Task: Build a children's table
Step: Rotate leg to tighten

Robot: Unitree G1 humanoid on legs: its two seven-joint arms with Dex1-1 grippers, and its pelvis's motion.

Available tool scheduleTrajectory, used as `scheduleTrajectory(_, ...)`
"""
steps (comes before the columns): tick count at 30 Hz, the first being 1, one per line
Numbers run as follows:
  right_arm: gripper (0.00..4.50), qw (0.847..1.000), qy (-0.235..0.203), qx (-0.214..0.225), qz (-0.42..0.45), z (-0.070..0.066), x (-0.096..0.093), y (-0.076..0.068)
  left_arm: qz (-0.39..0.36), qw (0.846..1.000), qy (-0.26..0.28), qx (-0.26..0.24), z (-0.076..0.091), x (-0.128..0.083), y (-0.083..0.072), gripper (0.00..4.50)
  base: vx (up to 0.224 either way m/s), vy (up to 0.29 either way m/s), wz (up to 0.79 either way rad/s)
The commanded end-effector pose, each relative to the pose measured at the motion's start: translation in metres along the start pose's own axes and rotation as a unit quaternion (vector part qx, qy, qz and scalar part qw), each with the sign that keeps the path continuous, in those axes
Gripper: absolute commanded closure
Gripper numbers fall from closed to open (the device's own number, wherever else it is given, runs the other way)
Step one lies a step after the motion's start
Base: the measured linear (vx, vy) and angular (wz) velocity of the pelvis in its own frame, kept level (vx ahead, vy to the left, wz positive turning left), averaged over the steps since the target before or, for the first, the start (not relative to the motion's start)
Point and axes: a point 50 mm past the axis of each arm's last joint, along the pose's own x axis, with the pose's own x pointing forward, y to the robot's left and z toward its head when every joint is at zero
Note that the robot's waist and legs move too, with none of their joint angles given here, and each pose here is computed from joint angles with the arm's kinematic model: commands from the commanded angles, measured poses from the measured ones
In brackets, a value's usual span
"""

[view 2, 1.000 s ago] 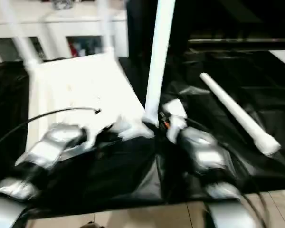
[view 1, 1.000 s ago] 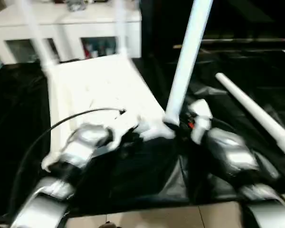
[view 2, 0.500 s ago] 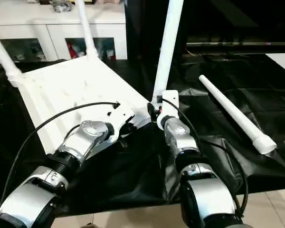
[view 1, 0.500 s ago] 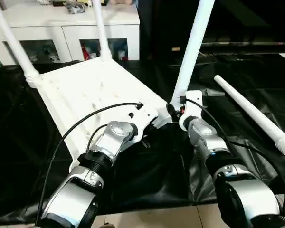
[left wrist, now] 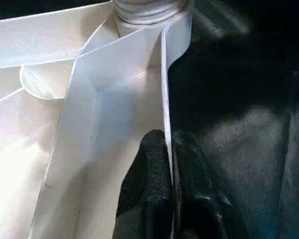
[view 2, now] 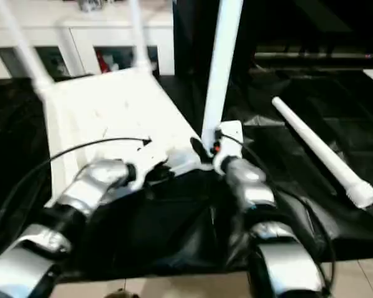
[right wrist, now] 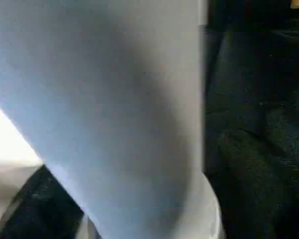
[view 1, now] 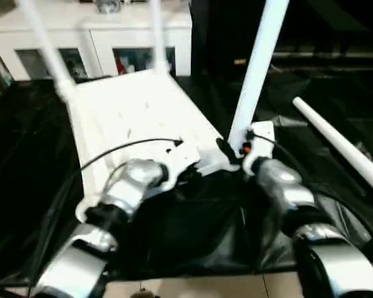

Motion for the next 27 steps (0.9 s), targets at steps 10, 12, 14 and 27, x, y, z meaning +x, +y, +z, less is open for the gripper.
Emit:
scheduleTrajectory(10,0.00,0.982,0.057,-0.074,0.165,-0.006,-0.056,-0.017,-0.073,0.994,-0.078,0.040,0.008,-0.034,0.007,3.86,0.000,0.000,0.00)
scheduleTrajectory(12,0.00,0.981,0.059,-0.075,0.167,-0.006,-0.057,-0.017,-0.073,0.993,-0.078,0.042,0.009,-0.033,0.008,3.60,0.000,0.000,0.00)
scheduleTrajectory(14,0.00,0.980,0.061,-0.076,0.171,-0.006,-0.057,-0.014,-0.074,0.993,-0.075,0.048,0.009,-0.029,0.006,3.54,0.000,0.000,0.00)
scheduleTrajectory(27,0.00,0.977,0.067,-0.082,0.186,-0.001,-0.061,-0.010,-0.075,0.994,-0.068,0.037,0.011,-0.019,0.009,3.26,0.000,0.000,0.00)
